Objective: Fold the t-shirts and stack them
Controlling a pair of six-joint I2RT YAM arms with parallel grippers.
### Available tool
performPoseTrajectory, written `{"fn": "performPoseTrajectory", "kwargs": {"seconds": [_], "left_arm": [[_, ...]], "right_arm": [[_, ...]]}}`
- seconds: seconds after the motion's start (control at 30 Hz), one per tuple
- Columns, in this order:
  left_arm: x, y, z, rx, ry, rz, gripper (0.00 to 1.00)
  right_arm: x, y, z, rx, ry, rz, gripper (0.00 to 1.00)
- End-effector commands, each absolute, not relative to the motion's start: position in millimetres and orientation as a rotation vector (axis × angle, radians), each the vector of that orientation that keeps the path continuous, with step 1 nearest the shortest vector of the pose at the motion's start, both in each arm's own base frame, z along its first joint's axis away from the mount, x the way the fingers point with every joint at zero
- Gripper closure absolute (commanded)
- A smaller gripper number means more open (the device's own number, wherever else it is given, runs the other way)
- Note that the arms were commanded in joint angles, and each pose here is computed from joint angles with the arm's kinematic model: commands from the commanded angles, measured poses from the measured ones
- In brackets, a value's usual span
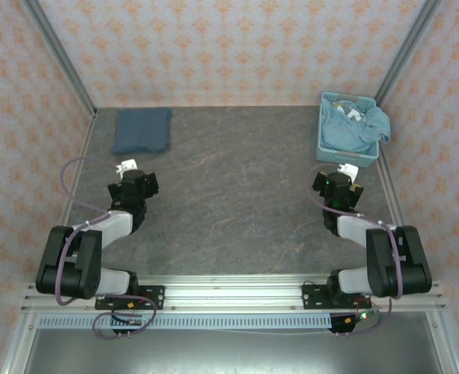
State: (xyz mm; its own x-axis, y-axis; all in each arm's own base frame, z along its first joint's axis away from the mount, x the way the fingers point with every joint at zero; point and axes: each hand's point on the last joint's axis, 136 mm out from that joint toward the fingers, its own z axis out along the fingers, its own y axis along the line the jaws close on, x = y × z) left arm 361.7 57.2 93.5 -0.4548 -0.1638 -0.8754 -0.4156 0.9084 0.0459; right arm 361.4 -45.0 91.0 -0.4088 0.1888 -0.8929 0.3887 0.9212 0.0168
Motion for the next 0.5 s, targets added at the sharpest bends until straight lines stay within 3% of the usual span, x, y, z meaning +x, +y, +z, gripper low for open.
{"fn": "performPoseTrajectory", "kwargs": {"seconds": [0.0,0.47], "left_arm": [[375,62,114,-0.398,1.898,0.269,0.0],[383,47,97,-0.316,1.925,0.281,0.0]], "right_arm": [[383,-38,109,0.357,1.89,-0.144,0.01],[391,-39,90,0.359,1.931,-0.154,0.01]]}}
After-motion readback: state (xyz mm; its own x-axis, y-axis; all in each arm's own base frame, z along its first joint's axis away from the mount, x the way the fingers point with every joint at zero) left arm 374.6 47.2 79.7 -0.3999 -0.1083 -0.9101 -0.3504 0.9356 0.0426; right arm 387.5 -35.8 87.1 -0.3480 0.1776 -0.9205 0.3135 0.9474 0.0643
